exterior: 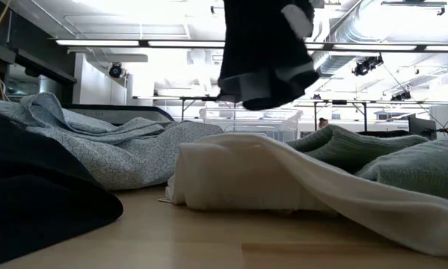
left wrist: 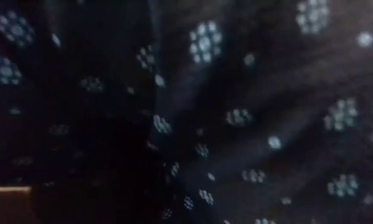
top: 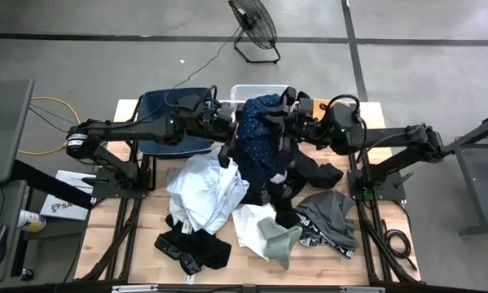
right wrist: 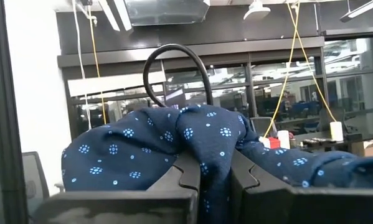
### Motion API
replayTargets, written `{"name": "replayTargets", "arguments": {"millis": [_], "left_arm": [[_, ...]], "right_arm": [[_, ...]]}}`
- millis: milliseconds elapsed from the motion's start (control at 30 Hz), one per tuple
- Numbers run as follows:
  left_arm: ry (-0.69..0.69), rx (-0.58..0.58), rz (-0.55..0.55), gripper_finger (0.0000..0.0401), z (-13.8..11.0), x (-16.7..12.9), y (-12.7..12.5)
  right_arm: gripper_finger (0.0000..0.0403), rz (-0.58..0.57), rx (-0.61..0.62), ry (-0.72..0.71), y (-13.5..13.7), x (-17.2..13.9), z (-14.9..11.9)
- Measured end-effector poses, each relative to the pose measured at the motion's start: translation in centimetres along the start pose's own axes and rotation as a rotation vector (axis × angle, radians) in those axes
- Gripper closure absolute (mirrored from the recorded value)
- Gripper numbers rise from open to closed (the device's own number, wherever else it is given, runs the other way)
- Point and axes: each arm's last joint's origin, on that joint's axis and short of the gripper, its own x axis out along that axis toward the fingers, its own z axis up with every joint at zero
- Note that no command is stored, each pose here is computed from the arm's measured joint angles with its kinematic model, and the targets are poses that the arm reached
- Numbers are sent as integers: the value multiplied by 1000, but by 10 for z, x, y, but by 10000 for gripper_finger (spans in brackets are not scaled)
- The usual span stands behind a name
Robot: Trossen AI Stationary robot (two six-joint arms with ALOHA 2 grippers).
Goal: Pick & Place Cloths
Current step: Put the blue plaid shirt into the blue bin
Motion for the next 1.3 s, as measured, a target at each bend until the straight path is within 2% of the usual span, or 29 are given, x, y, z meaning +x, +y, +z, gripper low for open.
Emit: {"name": "replayTargets", "arguments": {"millis": [233, 333, 500, 633, 767, 1000, 1167, 1300], "left_arm": [[-8, -27, 4, 183, 0, 1, 0], [-8, -36, 4, 239, 0, 1, 1], [-7, -50, 3, 366, 0, 1, 1], [-5, -45, 0, 372, 0, 1, 1], [2, -27, -8, 372, 0, 0, 0], [22, -14, -5, 372, 3, -6, -3], [23, 0, 28, 372, 13, -17, -4], [17, 27, 64, 372, 26, -33, -4]], "right_arm": [[388, 18, -1, -18, 1, 0, 2], [388, 20, -2, -21, 1, 0, 3], [388, 20, -15, -21, 1, 0, 3], [381, 14, -20, -21, 1, 0, 3], [341, 1, -18, -18, 2, -1, 2], [228, 6, 13, -14, 7, -10, 14], [139, -62, 44, -2, 9, -26, 31], [86, -84, 56, -7, 11, -38, 45]]}}
